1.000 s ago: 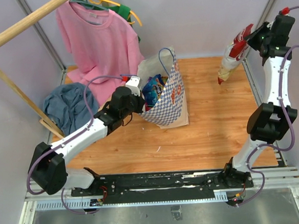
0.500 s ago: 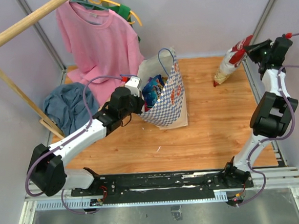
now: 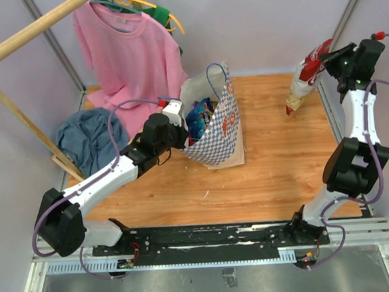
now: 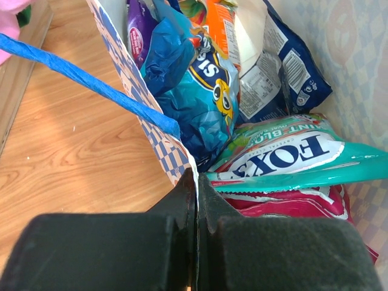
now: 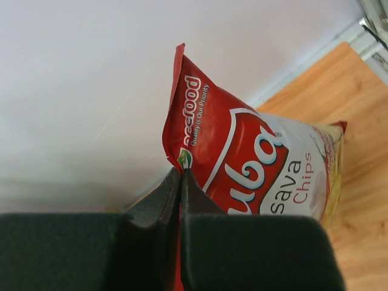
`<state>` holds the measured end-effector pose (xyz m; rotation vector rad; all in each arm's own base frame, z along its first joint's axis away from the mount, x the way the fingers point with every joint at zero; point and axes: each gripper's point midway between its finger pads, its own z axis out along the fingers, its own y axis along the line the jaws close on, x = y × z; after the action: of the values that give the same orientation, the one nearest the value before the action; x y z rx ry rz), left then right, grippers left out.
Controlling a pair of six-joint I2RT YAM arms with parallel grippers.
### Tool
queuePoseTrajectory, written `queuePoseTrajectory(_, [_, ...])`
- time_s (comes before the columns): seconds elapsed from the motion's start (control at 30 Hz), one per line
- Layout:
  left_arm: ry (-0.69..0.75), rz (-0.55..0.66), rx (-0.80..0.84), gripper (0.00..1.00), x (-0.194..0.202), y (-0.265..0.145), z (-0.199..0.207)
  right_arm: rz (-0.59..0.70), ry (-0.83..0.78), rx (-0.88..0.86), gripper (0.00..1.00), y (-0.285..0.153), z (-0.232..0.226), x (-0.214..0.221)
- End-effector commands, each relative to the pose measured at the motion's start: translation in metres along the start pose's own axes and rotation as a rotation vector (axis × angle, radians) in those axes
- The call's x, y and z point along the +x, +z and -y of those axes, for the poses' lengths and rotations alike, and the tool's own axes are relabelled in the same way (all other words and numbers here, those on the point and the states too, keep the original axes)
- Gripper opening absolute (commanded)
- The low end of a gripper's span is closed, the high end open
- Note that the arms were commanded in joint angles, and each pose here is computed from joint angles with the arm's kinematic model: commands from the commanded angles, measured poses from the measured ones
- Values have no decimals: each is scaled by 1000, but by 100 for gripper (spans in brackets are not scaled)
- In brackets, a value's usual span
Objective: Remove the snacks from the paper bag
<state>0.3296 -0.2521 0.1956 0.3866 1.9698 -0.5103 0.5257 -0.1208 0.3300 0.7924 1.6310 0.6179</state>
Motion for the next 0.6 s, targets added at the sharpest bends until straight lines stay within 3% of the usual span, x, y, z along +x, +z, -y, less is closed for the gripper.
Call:
queuePoseTrajectory(0.0, [-4, 43, 65, 0, -12, -13, 12, 62, -59, 88, 1, -35, 2, 13])
queuePoseTrajectory(0.27, [-4, 25, 79, 1, -4, -10, 14, 89, -62, 103, 1, -96, 26, 59])
queuePoseTrajectory(0.57, [-2, 17, 80, 1, 0, -9, 13, 29, 38, 265, 1, -179, 105, 157])
